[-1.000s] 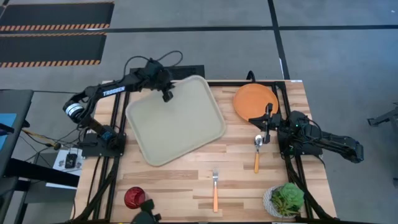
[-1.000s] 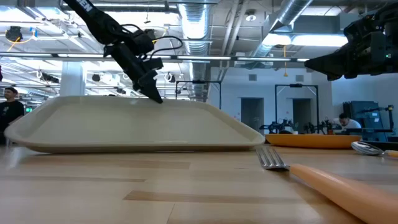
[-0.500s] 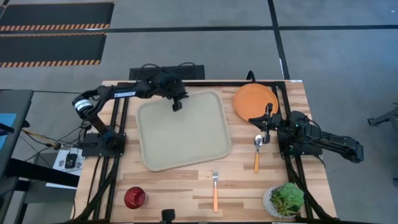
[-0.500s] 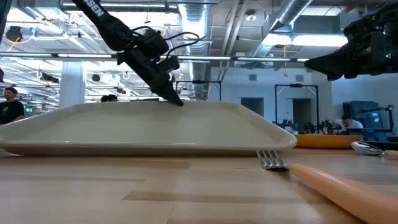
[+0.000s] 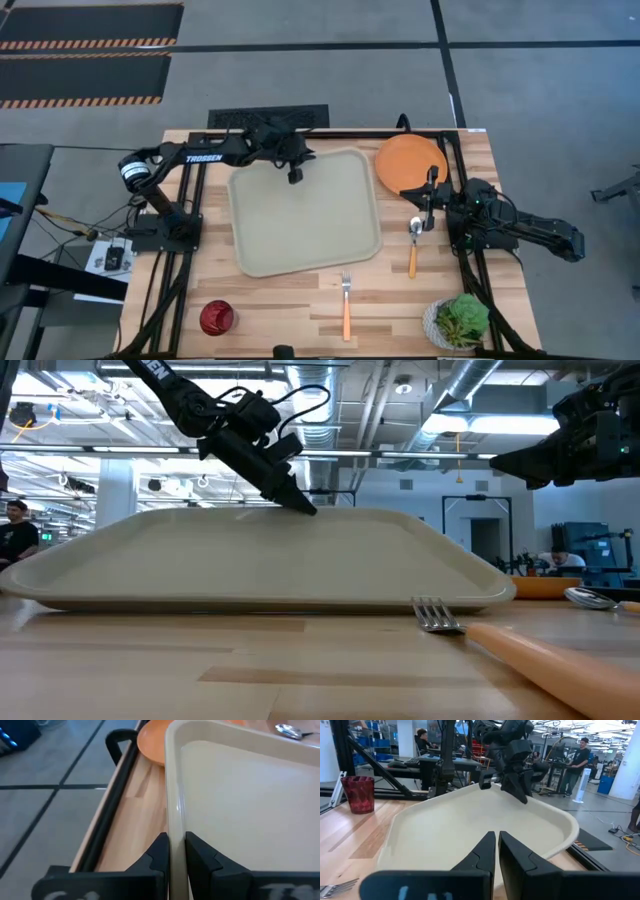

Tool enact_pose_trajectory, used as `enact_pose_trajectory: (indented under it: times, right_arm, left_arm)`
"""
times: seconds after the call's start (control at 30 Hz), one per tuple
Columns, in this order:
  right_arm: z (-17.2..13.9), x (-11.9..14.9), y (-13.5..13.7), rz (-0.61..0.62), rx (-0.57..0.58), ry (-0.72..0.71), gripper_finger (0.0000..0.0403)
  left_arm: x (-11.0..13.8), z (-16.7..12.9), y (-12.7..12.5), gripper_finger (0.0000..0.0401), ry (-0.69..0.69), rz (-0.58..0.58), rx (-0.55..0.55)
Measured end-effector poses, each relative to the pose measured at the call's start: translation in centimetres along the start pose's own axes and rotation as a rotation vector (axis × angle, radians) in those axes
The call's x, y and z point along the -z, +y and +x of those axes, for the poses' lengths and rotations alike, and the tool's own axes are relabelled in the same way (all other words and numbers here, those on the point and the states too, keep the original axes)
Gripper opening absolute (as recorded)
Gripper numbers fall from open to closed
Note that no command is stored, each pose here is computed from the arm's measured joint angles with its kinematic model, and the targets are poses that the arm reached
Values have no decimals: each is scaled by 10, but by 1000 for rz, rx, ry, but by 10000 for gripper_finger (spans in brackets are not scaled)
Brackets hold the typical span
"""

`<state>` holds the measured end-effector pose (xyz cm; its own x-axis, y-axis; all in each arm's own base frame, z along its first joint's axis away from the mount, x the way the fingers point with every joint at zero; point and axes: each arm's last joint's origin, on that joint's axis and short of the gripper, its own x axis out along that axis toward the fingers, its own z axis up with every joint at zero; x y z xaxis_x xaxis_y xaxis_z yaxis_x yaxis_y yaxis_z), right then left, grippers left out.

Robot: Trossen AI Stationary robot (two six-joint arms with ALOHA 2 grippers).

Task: Pick and place plate/cup/fork/spoon on tray
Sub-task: Prepare the gray serving tray

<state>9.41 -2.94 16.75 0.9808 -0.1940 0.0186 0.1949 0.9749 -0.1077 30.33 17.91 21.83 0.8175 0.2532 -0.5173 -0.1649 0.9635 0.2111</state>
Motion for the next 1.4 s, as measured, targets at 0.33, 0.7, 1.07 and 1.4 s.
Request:
enact_pose_trajectory:
  times: [0.33, 0.7, 1.07, 1.4]
  right_arm:
    - [0, 0, 0, 0, 1, 0, 47]
    - [0, 0, 0, 0, 3, 0, 47]
    - [0, 0, 0, 0, 3, 0, 47]
    - [0, 0, 0, 0, 3, 0, 47]
  left_arm:
    - [8, 42, 3, 23, 46, 16, 35]
    - [2, 47, 4, 23, 148, 72, 85]
    - [28, 73, 2, 23, 200, 68, 92]
    - [30, 79, 4, 23, 155, 54, 107]
